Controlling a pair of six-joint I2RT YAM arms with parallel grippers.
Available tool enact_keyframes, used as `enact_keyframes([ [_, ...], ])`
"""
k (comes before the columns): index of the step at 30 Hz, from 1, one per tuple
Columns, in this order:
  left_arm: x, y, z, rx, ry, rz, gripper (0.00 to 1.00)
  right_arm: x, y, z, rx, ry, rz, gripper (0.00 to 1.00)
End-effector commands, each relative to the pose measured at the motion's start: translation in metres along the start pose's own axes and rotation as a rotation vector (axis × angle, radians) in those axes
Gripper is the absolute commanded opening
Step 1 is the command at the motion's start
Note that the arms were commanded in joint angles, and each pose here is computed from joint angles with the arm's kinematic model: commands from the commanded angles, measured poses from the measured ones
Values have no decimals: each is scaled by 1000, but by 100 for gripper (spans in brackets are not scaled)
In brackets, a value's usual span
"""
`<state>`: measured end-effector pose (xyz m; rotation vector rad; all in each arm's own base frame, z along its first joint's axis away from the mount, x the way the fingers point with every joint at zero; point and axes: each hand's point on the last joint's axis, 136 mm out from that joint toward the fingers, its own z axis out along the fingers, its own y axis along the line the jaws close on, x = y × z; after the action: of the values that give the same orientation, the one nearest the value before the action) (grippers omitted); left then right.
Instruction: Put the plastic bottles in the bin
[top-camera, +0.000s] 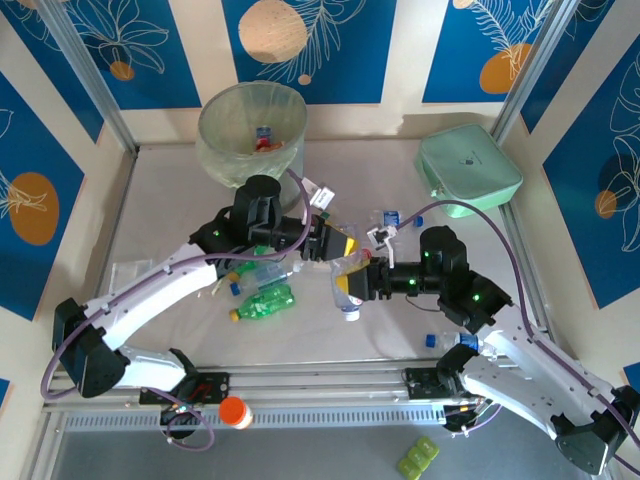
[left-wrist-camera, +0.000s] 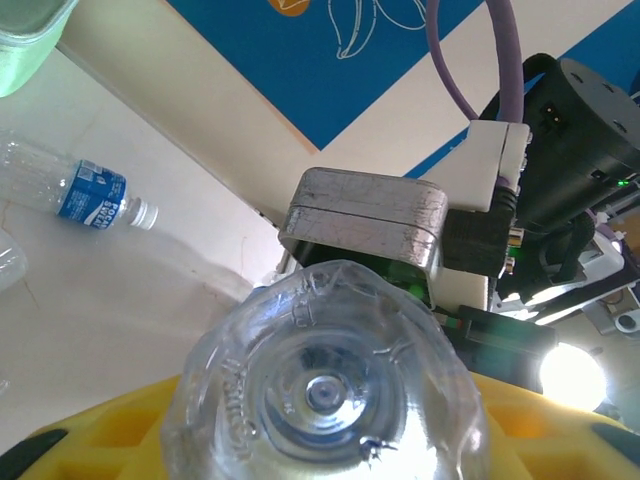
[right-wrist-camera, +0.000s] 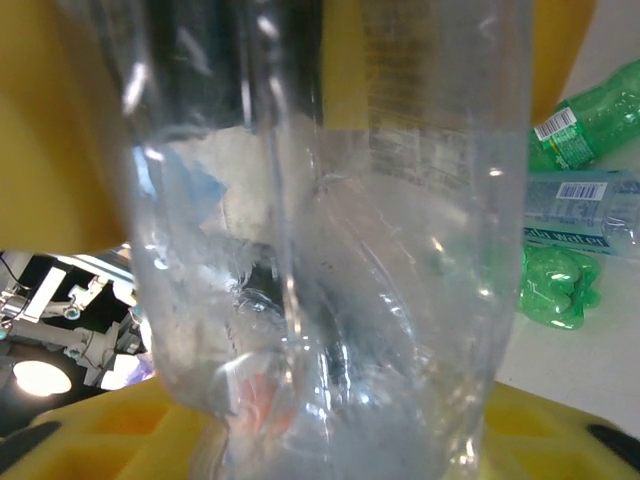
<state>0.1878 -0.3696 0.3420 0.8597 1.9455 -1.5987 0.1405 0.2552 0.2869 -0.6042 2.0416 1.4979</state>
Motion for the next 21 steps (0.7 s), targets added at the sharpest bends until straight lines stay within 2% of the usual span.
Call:
enact_keyframes([
  [1,-11,-31,-3,88,-6,64,43,-11,15,-3,-29,-13,-26,74],
  [3,-14,-32,-5,80,-19,63,43,-13,16,-6,-20,-23,-39,91],
  [5,-20,-29,-9,60,-36,57,42,-14,18,-10,-7,-37,-51,100],
  [10,-47,3,-29,-53,-126,-12,41,-16,21,-27,42,-83,-78,99],
  [13,-66,30,-49,-170,-184,-48,41,-19,26,-42,69,-131,-94,99],
  [21,-146,88,-127,-434,-430,-124,34,-33,15,-64,174,-220,-82,99],
])
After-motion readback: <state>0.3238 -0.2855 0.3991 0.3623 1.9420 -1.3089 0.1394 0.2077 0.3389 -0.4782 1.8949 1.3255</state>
